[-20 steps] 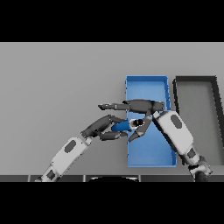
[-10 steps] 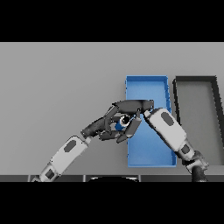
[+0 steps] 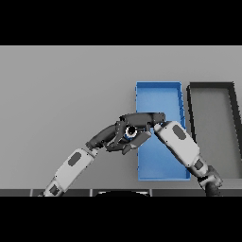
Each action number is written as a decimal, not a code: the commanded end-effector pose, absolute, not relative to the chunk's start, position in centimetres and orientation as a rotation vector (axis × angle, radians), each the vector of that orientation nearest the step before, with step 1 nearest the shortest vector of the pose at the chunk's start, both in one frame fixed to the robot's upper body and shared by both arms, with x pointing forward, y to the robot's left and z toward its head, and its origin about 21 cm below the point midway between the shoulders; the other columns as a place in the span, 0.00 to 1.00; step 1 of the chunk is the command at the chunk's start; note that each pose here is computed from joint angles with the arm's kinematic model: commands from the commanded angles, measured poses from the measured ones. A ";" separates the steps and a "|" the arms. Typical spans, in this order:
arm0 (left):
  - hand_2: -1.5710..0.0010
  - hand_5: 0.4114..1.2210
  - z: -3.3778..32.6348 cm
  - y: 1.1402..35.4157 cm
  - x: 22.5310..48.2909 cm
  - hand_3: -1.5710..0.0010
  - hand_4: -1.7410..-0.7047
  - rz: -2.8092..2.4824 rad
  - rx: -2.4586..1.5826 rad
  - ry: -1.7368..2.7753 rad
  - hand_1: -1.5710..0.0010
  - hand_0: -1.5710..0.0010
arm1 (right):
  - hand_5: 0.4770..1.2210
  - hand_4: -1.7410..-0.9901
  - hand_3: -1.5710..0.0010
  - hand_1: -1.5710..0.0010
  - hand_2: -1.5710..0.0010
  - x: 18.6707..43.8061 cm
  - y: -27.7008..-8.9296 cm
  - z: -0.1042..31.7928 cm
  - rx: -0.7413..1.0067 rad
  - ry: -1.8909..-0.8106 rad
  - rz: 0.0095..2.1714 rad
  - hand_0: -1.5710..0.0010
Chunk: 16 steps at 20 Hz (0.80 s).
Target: Pick up the blue pipe and place it into the blue bin.
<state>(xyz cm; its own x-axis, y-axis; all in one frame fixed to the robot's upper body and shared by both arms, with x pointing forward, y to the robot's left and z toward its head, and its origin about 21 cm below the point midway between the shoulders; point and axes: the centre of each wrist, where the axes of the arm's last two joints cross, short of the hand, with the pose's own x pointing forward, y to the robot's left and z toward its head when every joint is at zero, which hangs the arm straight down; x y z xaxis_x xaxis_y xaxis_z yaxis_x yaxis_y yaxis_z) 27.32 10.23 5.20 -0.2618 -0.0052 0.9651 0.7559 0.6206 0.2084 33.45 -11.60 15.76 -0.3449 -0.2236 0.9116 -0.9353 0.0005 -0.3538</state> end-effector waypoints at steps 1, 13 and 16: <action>0.04 1.00 5.2 10.3 27.4 0.68 0.01 -0.822 -0.618 -1.694 0.09 0.04 | 0.88 0.36 0.05 0.04 0.04 33.4 -11.6 15.7 1.211 -1.627 1.391 0.04; 0.89 0.60 4.9 11.1 27.6 0.96 0.80 -0.888 -0.549 -1.746 0.89 0.87 | 0.99 0.34 0.00 0.00 0.00 33.6 -12.0 15.6 1.179 -1.636 1.401 0.00; 0.94 0.42 4.9 11.2 27.6 0.98 0.87 -0.883 -0.540 -1.747 0.95 0.93 | 1.00 0.34 0.00 0.00 0.00 33.6 -12.0 15.5 1.173 -1.641 1.408 0.00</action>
<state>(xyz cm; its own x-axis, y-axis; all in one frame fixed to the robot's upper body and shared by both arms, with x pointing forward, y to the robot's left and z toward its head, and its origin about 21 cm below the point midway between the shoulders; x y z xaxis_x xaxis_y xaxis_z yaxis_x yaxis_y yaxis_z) 27.63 11.17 4.94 -0.3424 -0.0601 0.9376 0.7191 0.6255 0.3027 33.58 -12.00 15.50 -0.3730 -0.2046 0.9050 -0.9256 0.0142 -0.3782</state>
